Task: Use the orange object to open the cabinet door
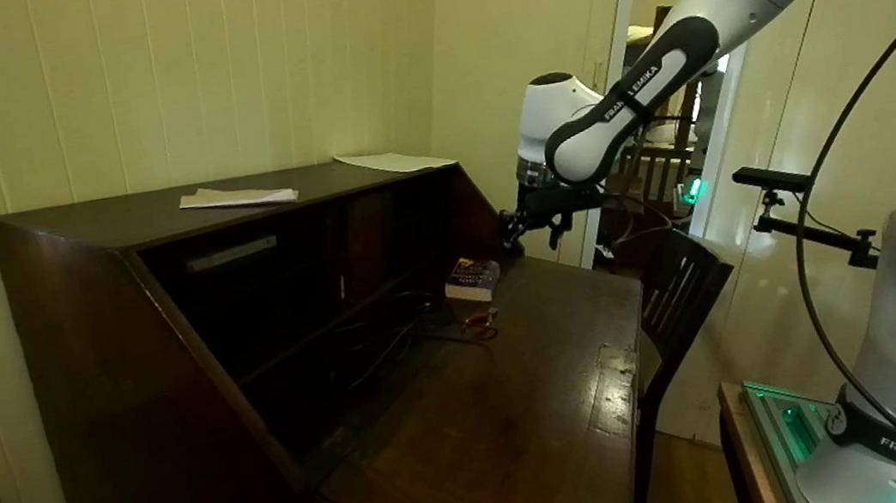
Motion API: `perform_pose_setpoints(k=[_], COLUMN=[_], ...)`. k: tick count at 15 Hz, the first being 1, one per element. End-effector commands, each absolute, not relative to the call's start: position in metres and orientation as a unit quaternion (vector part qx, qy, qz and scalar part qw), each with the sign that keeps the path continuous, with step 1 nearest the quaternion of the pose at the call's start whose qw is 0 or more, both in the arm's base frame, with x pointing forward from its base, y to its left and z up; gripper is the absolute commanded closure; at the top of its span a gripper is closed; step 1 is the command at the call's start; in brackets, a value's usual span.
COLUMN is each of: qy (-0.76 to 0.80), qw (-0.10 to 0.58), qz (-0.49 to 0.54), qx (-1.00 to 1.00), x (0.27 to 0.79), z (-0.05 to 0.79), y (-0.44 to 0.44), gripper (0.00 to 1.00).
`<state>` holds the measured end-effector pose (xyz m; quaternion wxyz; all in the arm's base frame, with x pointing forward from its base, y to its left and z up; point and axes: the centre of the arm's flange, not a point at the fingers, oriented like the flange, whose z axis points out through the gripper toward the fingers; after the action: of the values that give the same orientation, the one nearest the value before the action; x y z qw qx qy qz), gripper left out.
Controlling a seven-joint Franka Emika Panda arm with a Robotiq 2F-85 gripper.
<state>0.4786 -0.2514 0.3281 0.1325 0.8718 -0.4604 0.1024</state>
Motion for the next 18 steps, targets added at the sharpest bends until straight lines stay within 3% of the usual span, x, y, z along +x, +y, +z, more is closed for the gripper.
perform_pose_setpoints(k=[1, 6, 18], qy=[-0.527, -0.492, -0.735], qw=[0.175, 0.164, -0.005], qz=[0.056, 0.041, -0.02], qx=[0.83, 0.854, 0.678], x=[0.497, 0.502, 0.541], z=[0.329, 0.323, 0.257], y=[-0.204, -0.176, -0.185], gripper=[0.0, 0.0, 0.0])
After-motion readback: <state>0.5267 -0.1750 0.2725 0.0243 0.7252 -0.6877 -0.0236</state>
